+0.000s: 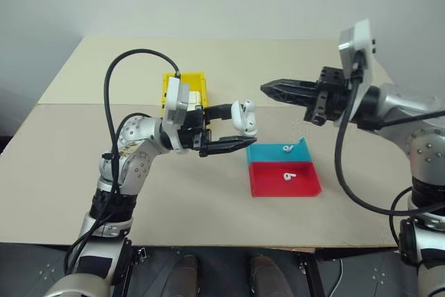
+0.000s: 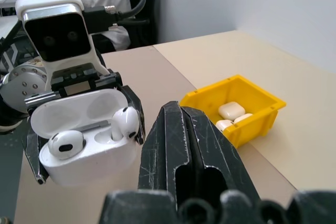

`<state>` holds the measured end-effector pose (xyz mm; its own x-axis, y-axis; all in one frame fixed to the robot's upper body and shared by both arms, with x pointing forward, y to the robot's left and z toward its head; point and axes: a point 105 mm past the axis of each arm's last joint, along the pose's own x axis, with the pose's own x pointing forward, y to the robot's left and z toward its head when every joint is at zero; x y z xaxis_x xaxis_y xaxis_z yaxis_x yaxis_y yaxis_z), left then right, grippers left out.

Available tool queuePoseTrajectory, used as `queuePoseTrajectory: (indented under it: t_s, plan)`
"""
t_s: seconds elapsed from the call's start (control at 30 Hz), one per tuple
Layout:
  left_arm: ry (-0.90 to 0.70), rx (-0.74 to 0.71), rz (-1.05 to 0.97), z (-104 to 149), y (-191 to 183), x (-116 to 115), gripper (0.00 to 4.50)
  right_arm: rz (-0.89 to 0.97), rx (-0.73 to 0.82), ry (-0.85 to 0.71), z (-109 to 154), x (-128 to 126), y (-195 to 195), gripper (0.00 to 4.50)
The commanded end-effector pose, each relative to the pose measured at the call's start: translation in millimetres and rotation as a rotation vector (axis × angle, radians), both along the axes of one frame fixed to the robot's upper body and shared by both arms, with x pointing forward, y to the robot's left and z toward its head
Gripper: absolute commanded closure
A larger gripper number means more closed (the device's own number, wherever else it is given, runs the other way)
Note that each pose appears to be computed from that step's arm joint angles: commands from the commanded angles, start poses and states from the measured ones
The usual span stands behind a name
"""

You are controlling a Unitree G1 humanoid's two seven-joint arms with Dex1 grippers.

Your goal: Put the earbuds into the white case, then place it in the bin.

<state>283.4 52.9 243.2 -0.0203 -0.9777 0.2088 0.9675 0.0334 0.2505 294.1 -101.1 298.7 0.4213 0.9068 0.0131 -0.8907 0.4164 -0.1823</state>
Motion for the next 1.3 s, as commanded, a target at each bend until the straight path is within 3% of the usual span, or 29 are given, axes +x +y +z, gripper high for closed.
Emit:
queuePoseTrajectory:
  t_s: [0.03, 0.53, 1.3]
  plan:
    - [-0.073, -0.015, -0.008, 13, 0, -6, 1.68, 0.006, -0.020, -0.045, 9, -8, 2, 4.47]
    - [-0.073, -0.021, -0.014, 14, -2, -6, 1.68, 0.034, -0.088, -0.033, -6, -18, 10, 4.47]
    - [-0.072, -0.019, -0.006, 13, -3, -3, 1.68, 0.021, -0.115, -0.051, -6, -23, 4, 4.47]
